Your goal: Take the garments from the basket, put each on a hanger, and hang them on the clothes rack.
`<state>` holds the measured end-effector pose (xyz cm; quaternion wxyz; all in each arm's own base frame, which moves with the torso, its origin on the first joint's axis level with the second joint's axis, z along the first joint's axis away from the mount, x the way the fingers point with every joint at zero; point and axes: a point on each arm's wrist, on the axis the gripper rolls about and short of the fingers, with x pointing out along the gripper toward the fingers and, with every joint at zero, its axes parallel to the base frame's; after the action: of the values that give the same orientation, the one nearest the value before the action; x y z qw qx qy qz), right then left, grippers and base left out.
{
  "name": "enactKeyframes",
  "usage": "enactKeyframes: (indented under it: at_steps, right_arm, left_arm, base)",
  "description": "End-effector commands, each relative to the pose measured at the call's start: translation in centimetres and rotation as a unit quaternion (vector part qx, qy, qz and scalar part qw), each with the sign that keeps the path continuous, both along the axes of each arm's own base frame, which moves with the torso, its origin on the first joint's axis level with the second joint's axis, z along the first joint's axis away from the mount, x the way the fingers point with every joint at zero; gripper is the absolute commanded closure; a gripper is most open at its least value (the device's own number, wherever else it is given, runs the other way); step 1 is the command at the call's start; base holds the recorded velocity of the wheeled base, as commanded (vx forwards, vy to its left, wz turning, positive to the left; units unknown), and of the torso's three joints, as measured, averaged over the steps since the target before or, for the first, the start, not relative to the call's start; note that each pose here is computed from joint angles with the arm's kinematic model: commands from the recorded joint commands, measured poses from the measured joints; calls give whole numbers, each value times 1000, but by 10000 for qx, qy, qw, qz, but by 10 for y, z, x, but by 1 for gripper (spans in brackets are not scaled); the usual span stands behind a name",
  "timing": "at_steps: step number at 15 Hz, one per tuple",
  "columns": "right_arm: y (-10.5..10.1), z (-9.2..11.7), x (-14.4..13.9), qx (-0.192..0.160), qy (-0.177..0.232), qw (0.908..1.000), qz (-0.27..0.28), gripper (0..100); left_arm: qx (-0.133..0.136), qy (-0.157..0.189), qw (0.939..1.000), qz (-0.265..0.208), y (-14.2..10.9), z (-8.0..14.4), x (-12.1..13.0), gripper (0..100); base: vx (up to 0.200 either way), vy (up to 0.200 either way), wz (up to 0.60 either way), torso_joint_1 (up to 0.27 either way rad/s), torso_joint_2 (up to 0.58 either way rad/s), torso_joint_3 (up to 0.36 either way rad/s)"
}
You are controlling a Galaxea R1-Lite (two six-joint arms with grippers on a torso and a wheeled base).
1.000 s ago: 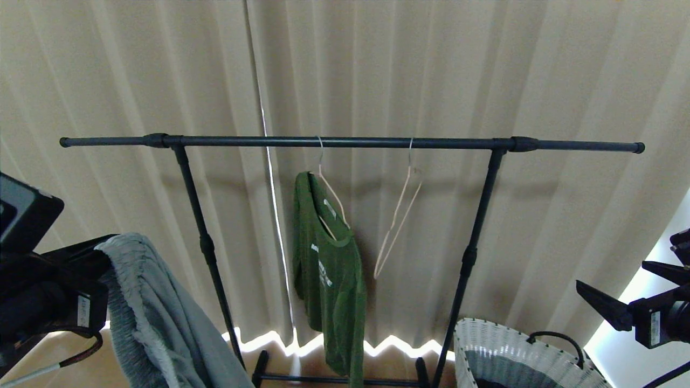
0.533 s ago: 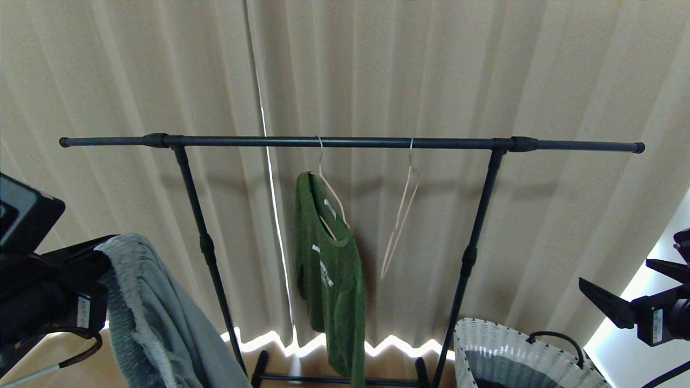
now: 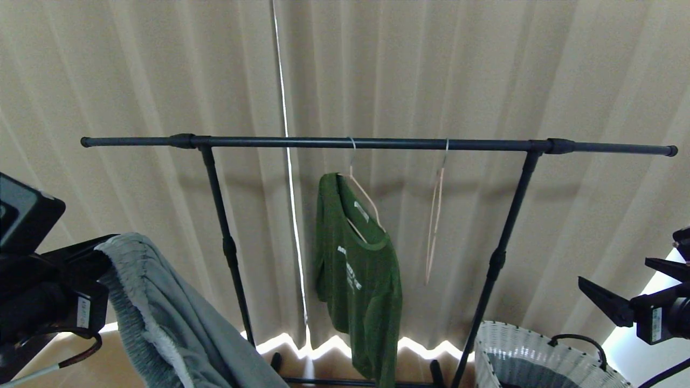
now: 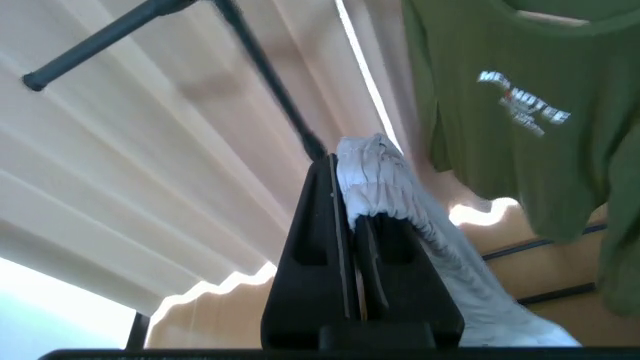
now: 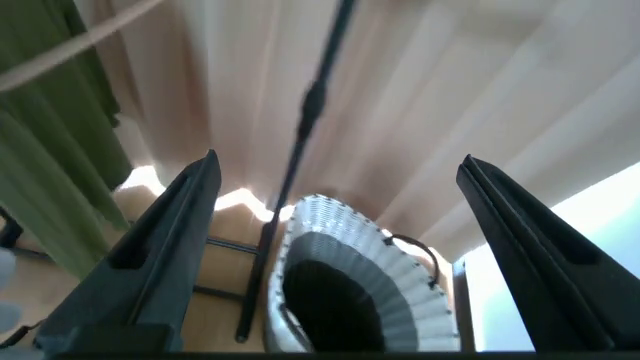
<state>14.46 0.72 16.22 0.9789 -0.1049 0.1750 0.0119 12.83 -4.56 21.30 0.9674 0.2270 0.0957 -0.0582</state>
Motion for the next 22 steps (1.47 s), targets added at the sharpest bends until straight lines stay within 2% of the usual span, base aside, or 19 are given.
enactKeyframes:
  at_steps: [1,4,13,17,22]
  right_arm:
    - [0,0,1,-1,6,10000,2,0]
    - [0,0,1,-2,13,10000,2,0]
    - [0,1,1,-9,-33,10000,5,0]
    - [1,8,4,-2,-140,9999,21,0]
    - [1,14,5,-1,-239,9997,-2,0]
  left_arm:
    - [7,5,10000,7,0,0,1,100]
    - [21,26,10000,-2,0,-1,1,100]
    - [30,134,9999,22,-2,-5,5,100]
    - [47,265,9993,244,2,-8,14,100]
    - [-5,253,9991,331,3,-6,16,100]
  base:
    - [0,200,0,2,7,-2]
    - [0,200,0,4,4,-1]
    - [0,0,0,0,0,0]
    - [0,0,0,0,0,0]
    - [200,0,0,-2,-1,4]
